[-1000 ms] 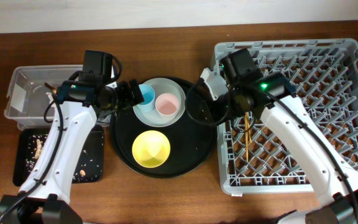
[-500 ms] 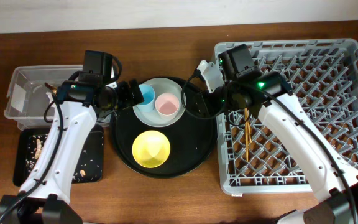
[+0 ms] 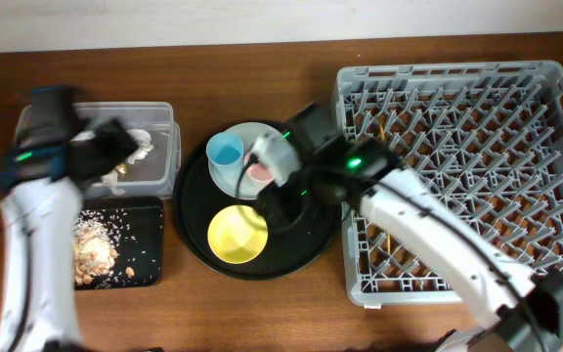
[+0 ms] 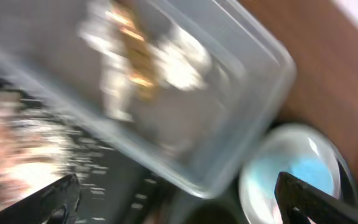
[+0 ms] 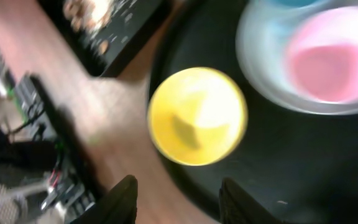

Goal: Sort waste into correct bins and load items into the dishwasher rack
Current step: 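Grasp the yellow bowl rim with the right gripper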

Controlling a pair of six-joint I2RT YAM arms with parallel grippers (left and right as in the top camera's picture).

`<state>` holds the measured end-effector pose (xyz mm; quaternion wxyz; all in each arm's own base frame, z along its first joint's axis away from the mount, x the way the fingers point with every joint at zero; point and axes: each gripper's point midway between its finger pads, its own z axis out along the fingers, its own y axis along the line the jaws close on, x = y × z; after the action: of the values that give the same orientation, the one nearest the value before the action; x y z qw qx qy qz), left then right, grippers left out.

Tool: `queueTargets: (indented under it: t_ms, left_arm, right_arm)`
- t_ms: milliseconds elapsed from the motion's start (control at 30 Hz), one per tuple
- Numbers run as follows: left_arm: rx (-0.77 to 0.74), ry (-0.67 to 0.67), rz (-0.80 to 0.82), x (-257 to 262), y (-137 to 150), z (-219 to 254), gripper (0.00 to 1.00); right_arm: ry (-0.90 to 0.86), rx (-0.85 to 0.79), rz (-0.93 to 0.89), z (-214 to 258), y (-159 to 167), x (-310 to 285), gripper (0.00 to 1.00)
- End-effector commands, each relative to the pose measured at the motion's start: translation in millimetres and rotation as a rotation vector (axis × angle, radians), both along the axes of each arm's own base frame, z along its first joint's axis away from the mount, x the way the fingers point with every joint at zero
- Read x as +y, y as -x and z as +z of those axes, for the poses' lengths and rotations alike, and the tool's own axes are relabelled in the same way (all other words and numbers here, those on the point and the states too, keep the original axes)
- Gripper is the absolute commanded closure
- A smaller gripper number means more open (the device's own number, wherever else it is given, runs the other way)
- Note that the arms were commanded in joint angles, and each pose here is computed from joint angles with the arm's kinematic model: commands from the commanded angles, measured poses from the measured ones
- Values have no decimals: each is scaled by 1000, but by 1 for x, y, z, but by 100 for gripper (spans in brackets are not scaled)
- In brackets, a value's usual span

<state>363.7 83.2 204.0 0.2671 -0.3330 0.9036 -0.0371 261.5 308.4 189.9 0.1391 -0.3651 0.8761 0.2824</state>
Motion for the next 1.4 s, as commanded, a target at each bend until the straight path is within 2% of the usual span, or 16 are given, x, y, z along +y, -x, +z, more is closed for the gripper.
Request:
queueTargets:
  t_ms: [0, 67, 167, 267, 300, 433, 633, 800, 967, 1100, 1367]
  left_arm:
    - [-85, -49, 208, 67, 39, 42, 1]
    - [-75, -50, 286, 90, 56, 42, 1]
    - [-74, -51, 316, 99, 61, 42, 1]
    - [-74, -51, 316, 99, 61, 42, 1]
    - [-74, -51, 316, 99, 61, 42, 1]
    - [-74, -51, 316, 99, 61, 42, 1]
    - [-74, -51, 316, 99, 61, 42, 1]
    - [-74, -51, 316, 99, 61, 42, 1]
    - [-74, -51, 316, 99, 61, 42, 1]
    - [-74, -51, 316, 99, 61, 42, 1]
    - [-74, -51, 316, 99, 61, 42, 1]
  right_arm:
    - [43, 50, 142, -29, 42, 39, 56]
    - [77, 31, 215, -49, 62, 63, 57]
    - [151, -60, 225, -74, 72, 88, 57]
    - [240, -207, 208, -99, 62, 103, 58]
    - [261, -228, 203, -107, 59, 105, 61]
    - [331, -226, 177, -144, 44, 101, 65]
    - [315, -210, 134, -144, 32, 99, 68]
    - [224, -211, 148, -112, 36, 110, 68]
    - [249, -243, 125, -111, 29, 106, 68]
    - [323, -322, 67, -114, 11, 93, 68]
    - [381, -259, 49, -136, 16, 73, 68]
